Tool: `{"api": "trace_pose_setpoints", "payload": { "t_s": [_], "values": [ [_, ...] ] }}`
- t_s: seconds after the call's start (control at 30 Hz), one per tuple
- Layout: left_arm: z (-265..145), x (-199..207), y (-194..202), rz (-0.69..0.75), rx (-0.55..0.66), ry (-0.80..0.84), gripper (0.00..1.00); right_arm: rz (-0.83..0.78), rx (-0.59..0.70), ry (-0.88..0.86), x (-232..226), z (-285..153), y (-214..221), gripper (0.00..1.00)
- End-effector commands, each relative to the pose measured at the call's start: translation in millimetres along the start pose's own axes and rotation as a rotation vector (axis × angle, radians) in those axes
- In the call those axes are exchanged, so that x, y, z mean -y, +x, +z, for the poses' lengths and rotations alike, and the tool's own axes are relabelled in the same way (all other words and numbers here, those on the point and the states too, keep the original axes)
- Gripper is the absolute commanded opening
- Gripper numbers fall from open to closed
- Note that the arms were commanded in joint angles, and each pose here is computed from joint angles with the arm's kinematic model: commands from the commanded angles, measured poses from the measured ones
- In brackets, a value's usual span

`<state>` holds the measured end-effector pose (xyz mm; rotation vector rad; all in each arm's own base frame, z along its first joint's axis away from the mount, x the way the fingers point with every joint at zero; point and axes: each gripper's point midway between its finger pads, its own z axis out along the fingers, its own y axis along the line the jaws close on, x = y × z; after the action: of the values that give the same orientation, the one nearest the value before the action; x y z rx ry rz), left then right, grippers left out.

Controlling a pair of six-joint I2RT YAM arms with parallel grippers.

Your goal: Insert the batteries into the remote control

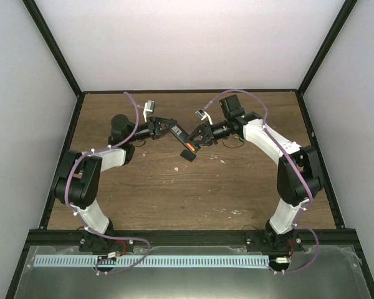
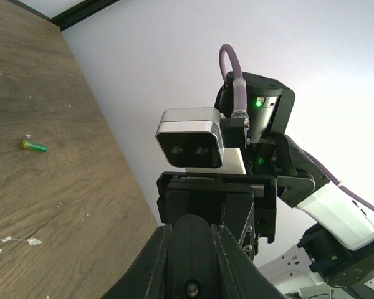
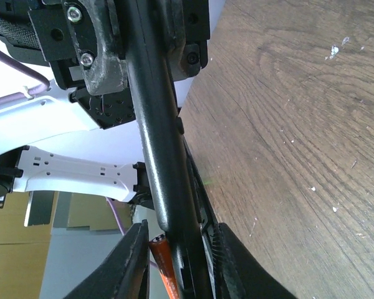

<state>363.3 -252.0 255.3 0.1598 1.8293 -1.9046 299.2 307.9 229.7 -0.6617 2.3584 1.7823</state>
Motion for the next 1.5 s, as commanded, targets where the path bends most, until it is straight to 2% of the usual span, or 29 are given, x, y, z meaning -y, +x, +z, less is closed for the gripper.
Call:
{"api": "trace_pose_setpoints", "payload": {
  "t_s": [0.0, 0.9, 0.97, 1.1, 1.2, 1.33, 1.47],
  "values": [
    [0.8, 3.7, -3.6, 0.046, 0.022, 0.002, 0.0, -0.033, -0.014, -0.051, -15.0, -1.8, 0.5, 0.22],
    [-1.3, 7.1, -12.2, 0.046, 0.048, 0.007, 0.0, -0.217, 0.026, 0.025, -13.1, -7.7, 7.7, 0.15],
    [-2.8, 5.7, -13.8, 0.047, 0.054, 0.004, 0.0, -0.231, 0.047, 0.057, -14.0, -10.8, 3.3, 0.19],
    [-8.8, 2.4, -20.1, 0.048, 0.076, -0.009, 0.0, -0.262, 0.124, 0.222, -3.6, -25.5, -9.1, 0.45],
    [-15.7, -2.9, -25.7, 0.045, 0.095, -0.027, 0.0, -0.27, 0.196, 0.354, 10.1, -49.0, -17.1, 0.58],
    [-27.3, -10.9, -34.9, 0.049, 0.124, -0.063, 0.0, -0.228, 0.289, 0.54, 39.4, -88.7, -23.5, 0.65],
    [-38.8, -22.2, -43.5, 0.045, 0.144, -0.13, 0.0, -0.188, 0.333, 0.804, 81.4, -131.2, -26.3, 0.68]
  ]
}}
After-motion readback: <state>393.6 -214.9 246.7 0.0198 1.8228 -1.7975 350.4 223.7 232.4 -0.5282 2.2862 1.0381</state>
